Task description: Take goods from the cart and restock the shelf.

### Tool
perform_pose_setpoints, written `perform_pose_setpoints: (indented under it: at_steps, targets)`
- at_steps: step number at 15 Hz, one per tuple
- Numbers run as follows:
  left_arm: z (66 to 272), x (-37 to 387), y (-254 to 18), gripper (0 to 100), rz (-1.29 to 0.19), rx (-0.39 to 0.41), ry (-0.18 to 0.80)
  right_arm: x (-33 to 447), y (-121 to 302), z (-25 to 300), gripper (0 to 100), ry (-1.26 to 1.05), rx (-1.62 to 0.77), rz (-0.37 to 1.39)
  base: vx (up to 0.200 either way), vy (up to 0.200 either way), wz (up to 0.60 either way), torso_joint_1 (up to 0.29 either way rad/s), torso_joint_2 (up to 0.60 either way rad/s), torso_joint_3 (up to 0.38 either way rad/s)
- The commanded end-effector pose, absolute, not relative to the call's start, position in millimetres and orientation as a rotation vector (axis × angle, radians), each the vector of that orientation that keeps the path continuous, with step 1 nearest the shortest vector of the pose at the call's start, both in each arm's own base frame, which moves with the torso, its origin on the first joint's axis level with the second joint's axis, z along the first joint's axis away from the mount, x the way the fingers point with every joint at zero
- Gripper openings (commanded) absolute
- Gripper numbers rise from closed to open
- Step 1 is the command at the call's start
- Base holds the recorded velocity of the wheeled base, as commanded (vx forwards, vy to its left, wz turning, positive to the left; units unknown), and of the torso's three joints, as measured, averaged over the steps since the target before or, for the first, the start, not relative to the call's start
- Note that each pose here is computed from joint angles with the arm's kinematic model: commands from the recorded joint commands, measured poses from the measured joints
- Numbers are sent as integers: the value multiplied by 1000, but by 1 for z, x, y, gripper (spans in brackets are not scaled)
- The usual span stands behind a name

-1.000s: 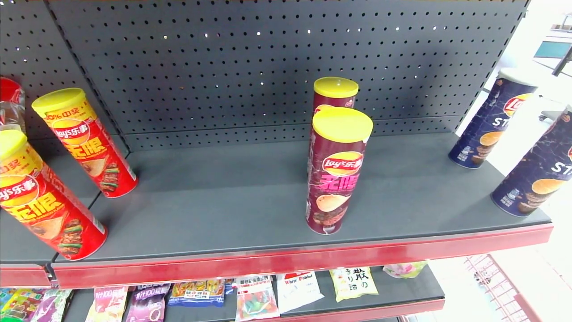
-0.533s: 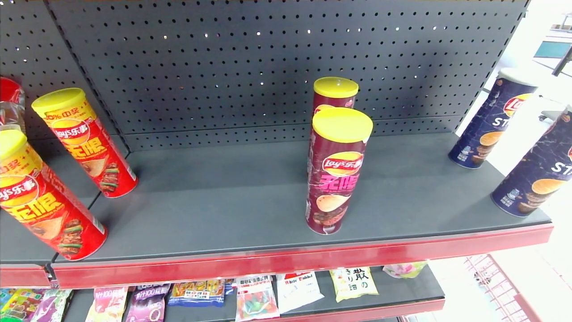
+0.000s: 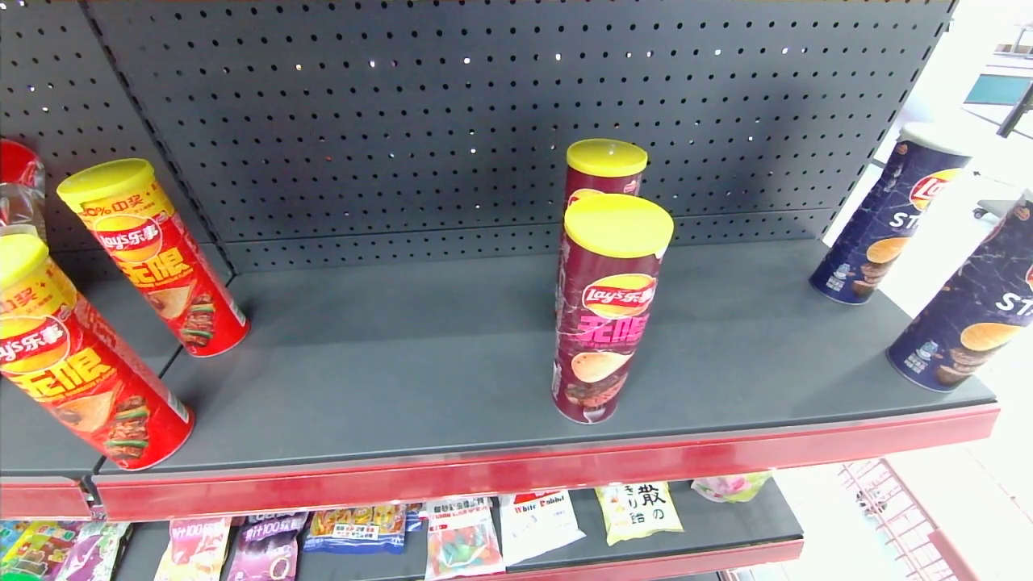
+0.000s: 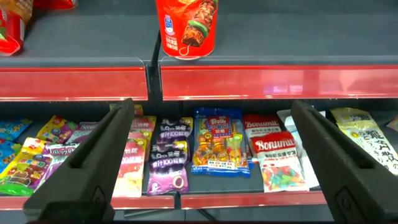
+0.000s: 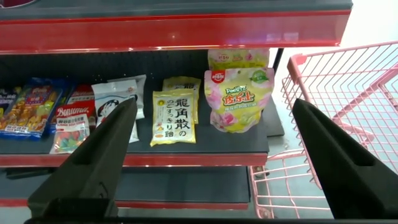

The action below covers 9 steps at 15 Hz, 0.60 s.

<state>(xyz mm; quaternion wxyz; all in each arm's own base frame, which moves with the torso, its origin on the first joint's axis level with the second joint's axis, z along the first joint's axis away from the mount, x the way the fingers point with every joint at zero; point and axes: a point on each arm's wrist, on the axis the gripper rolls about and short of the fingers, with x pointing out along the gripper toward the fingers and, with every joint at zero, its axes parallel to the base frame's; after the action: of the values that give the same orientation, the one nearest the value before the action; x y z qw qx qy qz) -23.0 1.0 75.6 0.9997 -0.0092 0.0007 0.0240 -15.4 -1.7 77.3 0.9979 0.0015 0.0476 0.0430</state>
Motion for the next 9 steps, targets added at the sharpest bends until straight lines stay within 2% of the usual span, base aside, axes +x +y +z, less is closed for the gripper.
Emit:
perform_pose_setpoints:
  at_steps: [1,6,8,9]
  targets:
    - [76,-23,1,100,49,-18,3,-15,-2,77,100,97,1,86,0,0,0,0,0,0]
    - [75,-23,1,100,49,-18,4,-15,-2,78,100,106,-5,54,0,0,0,0,0,0]
    - [76,-23,1,100,49,-18,3,-12,0,78,100,146,1,-93,0,0,0,0,0,0]
    - [76,-23,1,100,49,-18,3,-13,1,78,100,129,6,-87,0,0,0,0,0,0]
